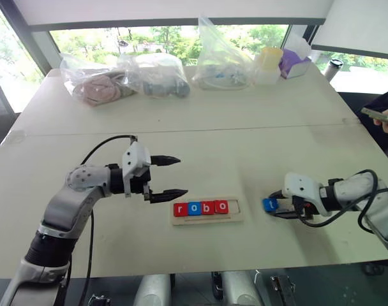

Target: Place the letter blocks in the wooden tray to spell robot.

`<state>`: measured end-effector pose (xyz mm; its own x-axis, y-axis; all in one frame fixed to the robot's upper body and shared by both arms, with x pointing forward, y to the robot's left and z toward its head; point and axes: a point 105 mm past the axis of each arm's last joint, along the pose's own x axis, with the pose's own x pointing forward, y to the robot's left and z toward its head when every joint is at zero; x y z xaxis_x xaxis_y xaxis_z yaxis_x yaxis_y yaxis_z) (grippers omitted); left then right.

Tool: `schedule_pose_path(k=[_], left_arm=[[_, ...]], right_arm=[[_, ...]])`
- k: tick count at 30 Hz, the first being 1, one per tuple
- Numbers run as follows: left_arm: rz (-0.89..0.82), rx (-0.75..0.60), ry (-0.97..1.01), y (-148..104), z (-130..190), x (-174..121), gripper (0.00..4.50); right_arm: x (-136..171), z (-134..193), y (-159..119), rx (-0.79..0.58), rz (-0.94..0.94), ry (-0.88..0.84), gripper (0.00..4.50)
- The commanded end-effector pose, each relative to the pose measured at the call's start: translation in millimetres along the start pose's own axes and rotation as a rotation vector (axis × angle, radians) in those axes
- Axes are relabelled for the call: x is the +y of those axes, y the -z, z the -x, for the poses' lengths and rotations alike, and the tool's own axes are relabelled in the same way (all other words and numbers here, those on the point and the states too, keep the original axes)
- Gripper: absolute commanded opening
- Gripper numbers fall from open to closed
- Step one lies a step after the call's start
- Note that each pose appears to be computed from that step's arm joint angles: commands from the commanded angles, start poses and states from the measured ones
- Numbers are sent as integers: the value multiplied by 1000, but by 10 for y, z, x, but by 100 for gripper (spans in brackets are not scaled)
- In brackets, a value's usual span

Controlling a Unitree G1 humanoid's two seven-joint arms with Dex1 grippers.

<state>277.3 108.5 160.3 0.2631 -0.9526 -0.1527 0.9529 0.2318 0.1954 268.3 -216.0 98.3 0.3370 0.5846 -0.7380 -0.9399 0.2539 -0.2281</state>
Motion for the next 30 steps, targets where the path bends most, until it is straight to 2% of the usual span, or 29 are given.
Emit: schedule_pose_path(k=[1,8,14,20,30], left_arm=[[-40,-16,14,-118,65,-30,450],[-56,34,77,-96,172,-117,450],[-59,33,71,-99,162,-91,450],[-63,23,56,-112,136,-78,450],[-60,17,34,-116,121,-82,450]], right_arm=[[-16,37,-135,-17,37,9,113],[153,30,-629,-97,130,-54,113],[243,-79,-830,-120,162,-90,113],[240,-232,-755,-57,191,-101,113],[215,-354,-728,-33,182,-111,113]])
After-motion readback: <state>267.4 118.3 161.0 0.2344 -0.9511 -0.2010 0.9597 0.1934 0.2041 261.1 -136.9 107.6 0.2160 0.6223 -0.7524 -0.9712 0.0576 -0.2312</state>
